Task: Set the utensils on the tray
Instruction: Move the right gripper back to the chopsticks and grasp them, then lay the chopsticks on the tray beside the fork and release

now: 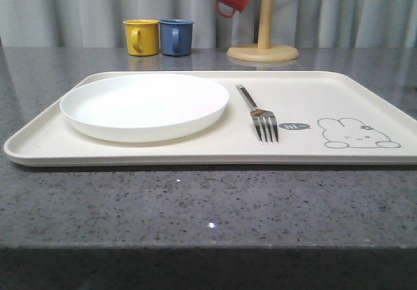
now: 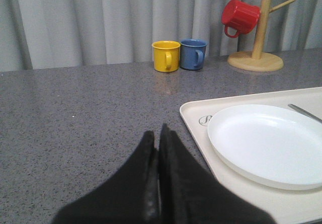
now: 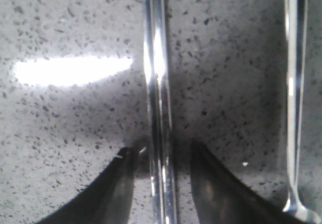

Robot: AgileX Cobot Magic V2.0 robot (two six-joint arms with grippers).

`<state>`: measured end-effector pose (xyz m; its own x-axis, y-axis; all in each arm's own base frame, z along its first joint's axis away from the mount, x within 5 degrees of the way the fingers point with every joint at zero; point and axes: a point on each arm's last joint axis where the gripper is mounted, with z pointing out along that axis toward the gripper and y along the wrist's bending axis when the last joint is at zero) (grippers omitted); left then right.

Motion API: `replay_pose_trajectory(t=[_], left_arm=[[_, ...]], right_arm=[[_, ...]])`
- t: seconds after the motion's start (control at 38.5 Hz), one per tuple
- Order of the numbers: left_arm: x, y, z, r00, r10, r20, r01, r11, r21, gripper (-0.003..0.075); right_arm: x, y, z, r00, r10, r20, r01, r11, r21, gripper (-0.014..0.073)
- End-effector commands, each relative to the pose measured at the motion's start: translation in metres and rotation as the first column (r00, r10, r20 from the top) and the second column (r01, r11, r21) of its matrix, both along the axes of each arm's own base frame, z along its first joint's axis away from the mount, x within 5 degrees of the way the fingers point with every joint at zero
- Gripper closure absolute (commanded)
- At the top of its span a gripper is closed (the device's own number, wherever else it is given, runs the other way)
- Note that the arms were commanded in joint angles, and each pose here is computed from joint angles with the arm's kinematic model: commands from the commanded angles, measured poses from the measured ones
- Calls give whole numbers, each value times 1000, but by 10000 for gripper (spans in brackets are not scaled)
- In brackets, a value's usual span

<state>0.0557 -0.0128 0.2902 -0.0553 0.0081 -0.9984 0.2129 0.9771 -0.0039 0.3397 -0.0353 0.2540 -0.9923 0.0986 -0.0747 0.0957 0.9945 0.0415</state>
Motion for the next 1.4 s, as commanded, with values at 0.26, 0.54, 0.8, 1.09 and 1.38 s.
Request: replay_pose_trajectory(t=[0.26,0.54,0.8,1.09,1.38], left_arm=[[0,1,16,995,9,99,-5,999,-32,738],[0,1,16,995,9,99,-5,999,-32,738],[0,1,16,995,9,99,-5,999,-32,738],[0,1,16,995,9,99,-5,999,-32,738],[0,1,16,995,9,99,-5,999,-32,738]], right_arm=[[-6,0,21,999,9,43,-9,1000,1,620],[-36,16,70,989,-29,144,27,999,17,620],[-53,73,88,982,47,182,-57,997,50,620],[-40,148,78,974,136,179,-155,983,96,620],[-11,178,52,990,103,93,-114,985,127,620]])
